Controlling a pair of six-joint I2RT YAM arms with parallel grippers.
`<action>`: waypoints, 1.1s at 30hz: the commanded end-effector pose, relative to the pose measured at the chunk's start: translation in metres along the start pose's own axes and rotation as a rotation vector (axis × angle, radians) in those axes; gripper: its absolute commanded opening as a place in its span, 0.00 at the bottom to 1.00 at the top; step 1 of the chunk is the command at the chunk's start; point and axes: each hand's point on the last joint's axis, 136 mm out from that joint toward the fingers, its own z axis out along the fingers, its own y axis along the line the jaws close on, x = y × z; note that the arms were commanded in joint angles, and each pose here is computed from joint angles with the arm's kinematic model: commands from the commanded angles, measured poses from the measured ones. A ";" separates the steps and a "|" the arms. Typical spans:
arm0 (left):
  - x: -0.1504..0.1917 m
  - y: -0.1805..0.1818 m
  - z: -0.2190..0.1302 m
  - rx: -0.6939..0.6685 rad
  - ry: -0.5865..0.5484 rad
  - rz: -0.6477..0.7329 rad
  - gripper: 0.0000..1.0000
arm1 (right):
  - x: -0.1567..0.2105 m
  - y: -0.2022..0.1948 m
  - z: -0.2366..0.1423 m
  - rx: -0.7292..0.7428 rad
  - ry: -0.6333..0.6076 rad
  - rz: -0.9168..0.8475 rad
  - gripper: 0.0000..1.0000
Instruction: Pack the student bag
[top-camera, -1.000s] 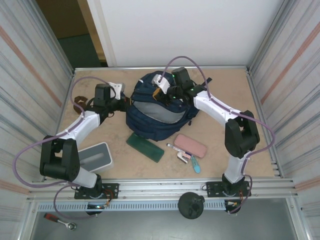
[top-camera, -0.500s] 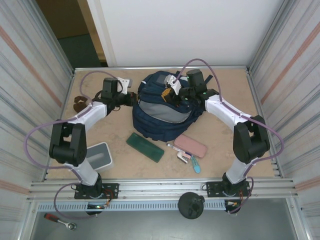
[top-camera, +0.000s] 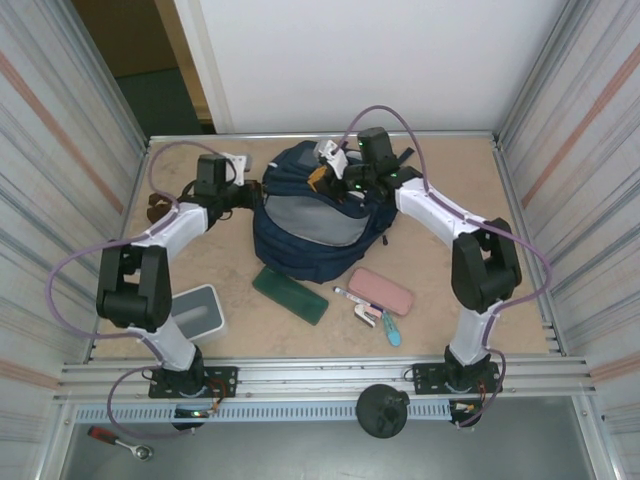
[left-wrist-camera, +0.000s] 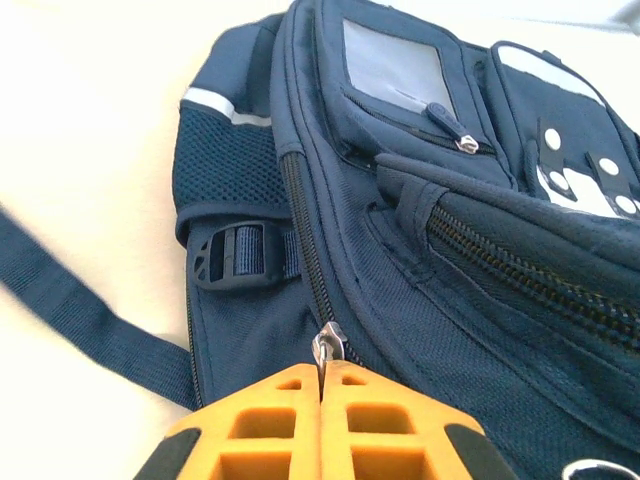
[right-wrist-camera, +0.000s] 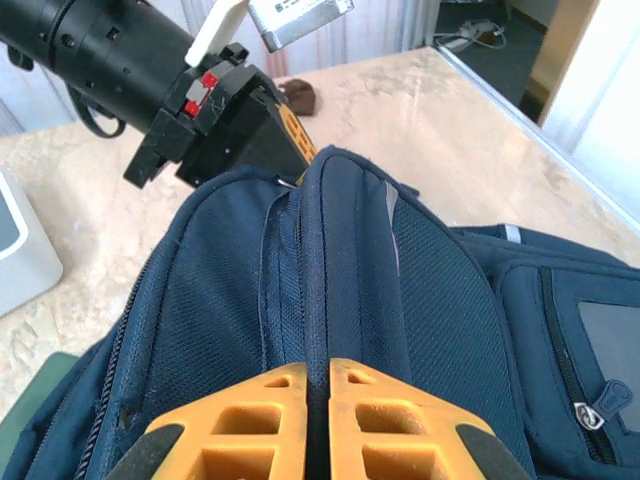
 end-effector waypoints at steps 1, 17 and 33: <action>-0.026 0.022 -0.034 -0.101 -0.115 -0.032 0.00 | -0.047 0.003 0.009 -0.023 -0.099 -0.067 0.01; -0.032 0.033 -0.006 -0.067 -0.095 -0.060 0.00 | -0.067 -0.002 -0.023 -0.078 -0.232 -0.040 0.00; -0.055 0.046 0.064 -0.001 -0.058 -0.100 0.01 | -0.095 -0.007 -0.029 -0.140 -0.315 -0.039 0.00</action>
